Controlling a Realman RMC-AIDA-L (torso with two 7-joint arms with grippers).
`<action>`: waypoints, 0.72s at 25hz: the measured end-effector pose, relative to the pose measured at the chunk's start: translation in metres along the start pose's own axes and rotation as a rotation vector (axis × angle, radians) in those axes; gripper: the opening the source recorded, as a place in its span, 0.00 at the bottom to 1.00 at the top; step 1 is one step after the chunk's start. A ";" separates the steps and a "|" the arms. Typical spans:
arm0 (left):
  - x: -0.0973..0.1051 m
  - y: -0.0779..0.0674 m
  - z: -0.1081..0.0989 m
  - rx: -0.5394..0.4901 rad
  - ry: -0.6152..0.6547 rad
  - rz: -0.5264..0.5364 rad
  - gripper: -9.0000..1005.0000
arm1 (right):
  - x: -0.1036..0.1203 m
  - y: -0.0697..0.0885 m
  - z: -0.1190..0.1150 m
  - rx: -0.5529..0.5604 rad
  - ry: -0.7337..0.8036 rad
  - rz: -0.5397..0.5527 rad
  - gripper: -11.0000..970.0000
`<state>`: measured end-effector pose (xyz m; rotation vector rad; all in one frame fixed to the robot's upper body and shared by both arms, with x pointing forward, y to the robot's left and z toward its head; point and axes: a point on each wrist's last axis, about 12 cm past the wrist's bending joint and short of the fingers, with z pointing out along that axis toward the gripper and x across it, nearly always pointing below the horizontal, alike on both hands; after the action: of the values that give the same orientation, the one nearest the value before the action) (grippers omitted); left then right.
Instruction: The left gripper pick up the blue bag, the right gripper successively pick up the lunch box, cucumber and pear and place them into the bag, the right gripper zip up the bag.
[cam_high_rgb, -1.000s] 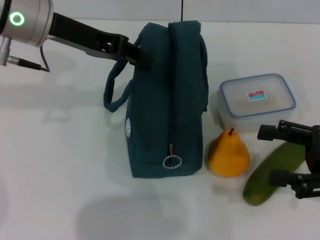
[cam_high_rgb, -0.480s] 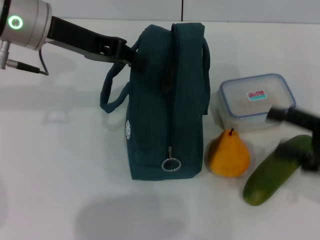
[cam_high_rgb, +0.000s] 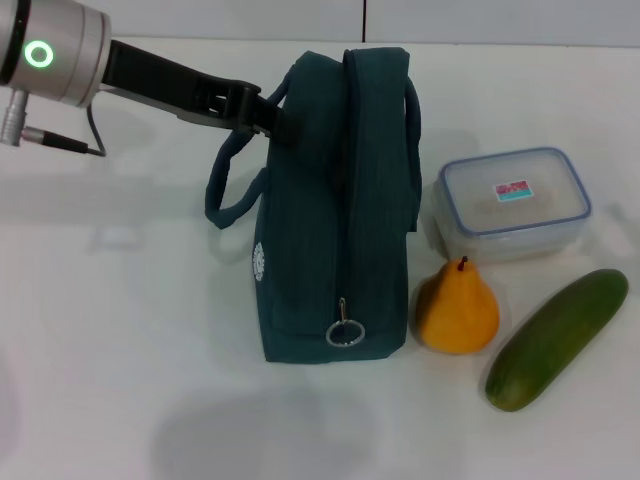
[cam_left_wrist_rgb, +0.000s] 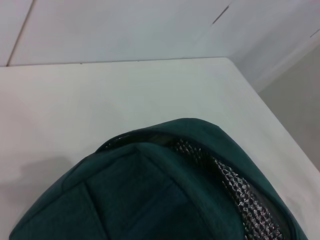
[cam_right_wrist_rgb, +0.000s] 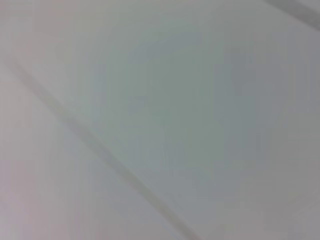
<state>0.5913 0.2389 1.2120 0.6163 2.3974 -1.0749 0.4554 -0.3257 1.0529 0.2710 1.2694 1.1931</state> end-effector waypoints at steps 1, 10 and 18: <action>0.001 0.000 0.000 0.003 -0.001 0.004 0.06 | 0.000 0.000 0.000 0.000 0.000 0.000 0.91; 0.005 -0.002 0.004 0.093 -0.046 0.021 0.07 | 0.025 -0.026 -0.001 0.274 0.012 0.249 0.91; 0.003 -0.001 0.006 0.095 -0.049 0.032 0.07 | 0.035 -0.038 0.030 0.344 0.075 0.321 0.91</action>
<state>0.5893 0.2345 1.2074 0.6505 2.2976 -1.1815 0.4949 -0.3015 1.0152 0.7093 1.5360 1.2570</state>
